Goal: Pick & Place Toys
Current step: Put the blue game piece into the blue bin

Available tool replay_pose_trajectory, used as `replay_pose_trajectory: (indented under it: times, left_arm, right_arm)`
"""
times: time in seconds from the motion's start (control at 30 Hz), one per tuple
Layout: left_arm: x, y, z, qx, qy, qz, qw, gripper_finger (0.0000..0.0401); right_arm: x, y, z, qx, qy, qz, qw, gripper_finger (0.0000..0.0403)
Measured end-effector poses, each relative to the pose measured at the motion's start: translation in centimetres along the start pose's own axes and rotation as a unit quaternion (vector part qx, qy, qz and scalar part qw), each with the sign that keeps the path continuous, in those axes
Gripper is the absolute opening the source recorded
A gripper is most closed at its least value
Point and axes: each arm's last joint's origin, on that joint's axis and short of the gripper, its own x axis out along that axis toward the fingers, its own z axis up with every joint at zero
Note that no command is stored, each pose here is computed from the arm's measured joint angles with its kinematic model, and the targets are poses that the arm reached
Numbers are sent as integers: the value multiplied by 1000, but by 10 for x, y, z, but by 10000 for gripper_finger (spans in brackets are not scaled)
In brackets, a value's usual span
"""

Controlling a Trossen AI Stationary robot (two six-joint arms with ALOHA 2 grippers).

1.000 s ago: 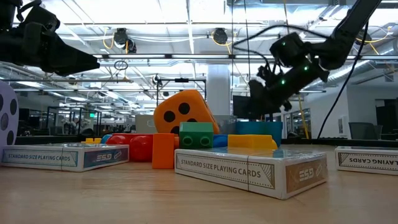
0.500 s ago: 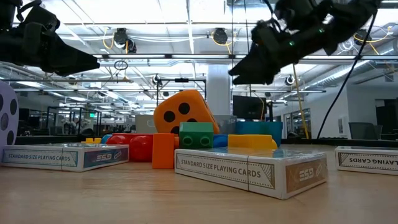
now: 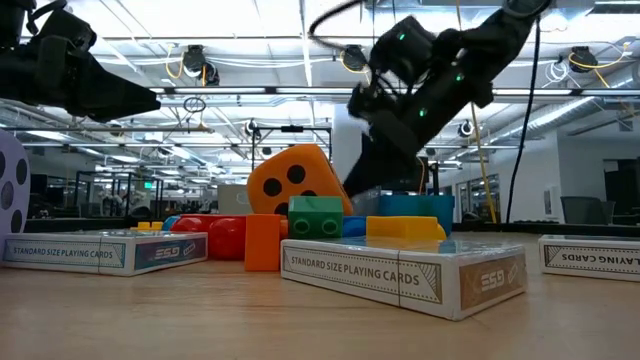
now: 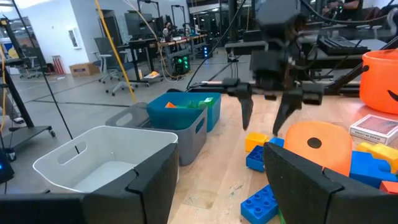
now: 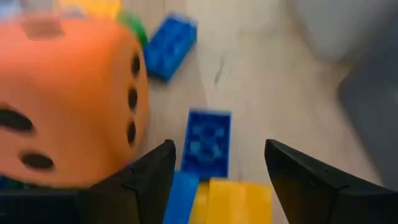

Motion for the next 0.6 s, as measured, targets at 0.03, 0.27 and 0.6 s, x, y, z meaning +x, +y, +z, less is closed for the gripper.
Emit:
replay_pose_trajectory:
  times: [0.03, 0.27, 0.6]
  left_arm:
    - [0, 0, 0, 0, 0, 0, 1000, 241]
    - [0, 0, 0, 0, 0, 0, 1000, 241]
    - [0, 0, 0, 0, 0, 0, 1000, 241]
  right_arm:
    - [4, 0, -2, -7, 14, 5, 1000, 237]
    - [2, 1, -10, -50, 90, 19, 995, 228]
    - [-53, -2, -14, 10, 182, -62, 981, 211]
